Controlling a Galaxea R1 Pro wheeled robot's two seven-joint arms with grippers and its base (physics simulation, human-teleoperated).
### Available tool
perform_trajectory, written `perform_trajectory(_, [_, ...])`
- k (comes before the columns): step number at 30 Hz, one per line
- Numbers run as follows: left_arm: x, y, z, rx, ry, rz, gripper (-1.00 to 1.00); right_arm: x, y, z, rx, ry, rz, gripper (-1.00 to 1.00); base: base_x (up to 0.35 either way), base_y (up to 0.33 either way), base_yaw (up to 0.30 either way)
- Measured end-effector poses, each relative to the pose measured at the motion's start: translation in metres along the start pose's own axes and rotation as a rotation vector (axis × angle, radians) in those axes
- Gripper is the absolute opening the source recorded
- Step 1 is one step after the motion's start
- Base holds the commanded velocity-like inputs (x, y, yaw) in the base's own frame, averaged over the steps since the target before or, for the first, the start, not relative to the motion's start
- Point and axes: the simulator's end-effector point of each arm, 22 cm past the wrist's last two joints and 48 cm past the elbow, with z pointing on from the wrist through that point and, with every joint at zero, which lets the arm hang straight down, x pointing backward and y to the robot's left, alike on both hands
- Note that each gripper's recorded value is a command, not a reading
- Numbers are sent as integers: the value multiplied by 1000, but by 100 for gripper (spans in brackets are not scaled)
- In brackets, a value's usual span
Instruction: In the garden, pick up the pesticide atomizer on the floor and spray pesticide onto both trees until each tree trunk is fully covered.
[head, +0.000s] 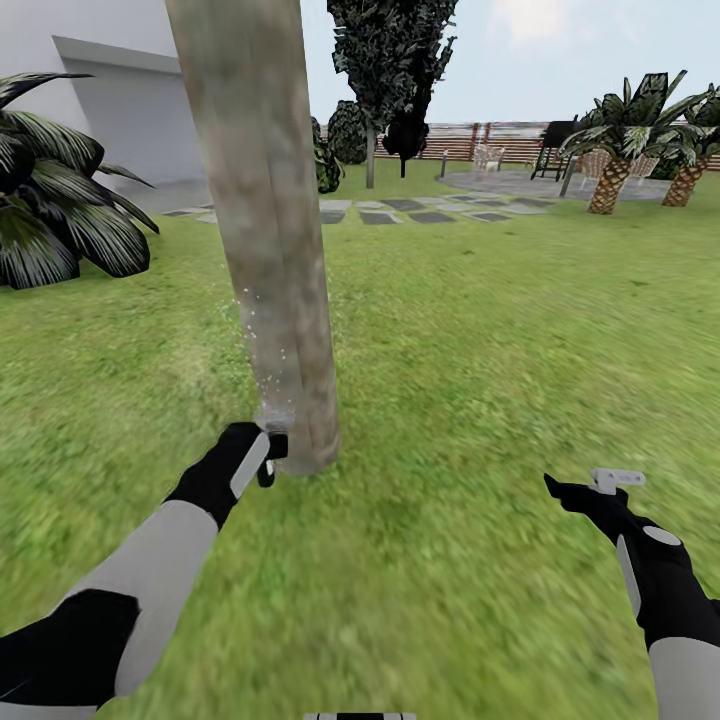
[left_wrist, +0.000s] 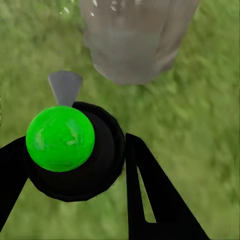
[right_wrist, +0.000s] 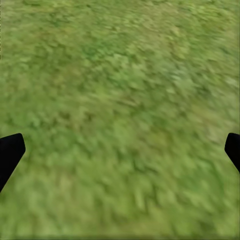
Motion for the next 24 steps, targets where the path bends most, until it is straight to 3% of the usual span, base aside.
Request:
perform_trajectory(5, [38,22,35,-73,-61,-50,-100,0,0,0,-1,1,0,100,0,0,40])
perform_trajectory(9, [94,40,54,-120,-67,-75,-100,2,2,1,-4,4,0,100,0,0,208])
perform_trajectory(14, [112,43,56,-123,-119,-91,-100,2,3,1,-4,3,2,100,0,-83,25])
perform_trajectory(24, [116,40,57,-114,-113,-92,-100,1,0,0,-1,1,0,100,9,-267,0])
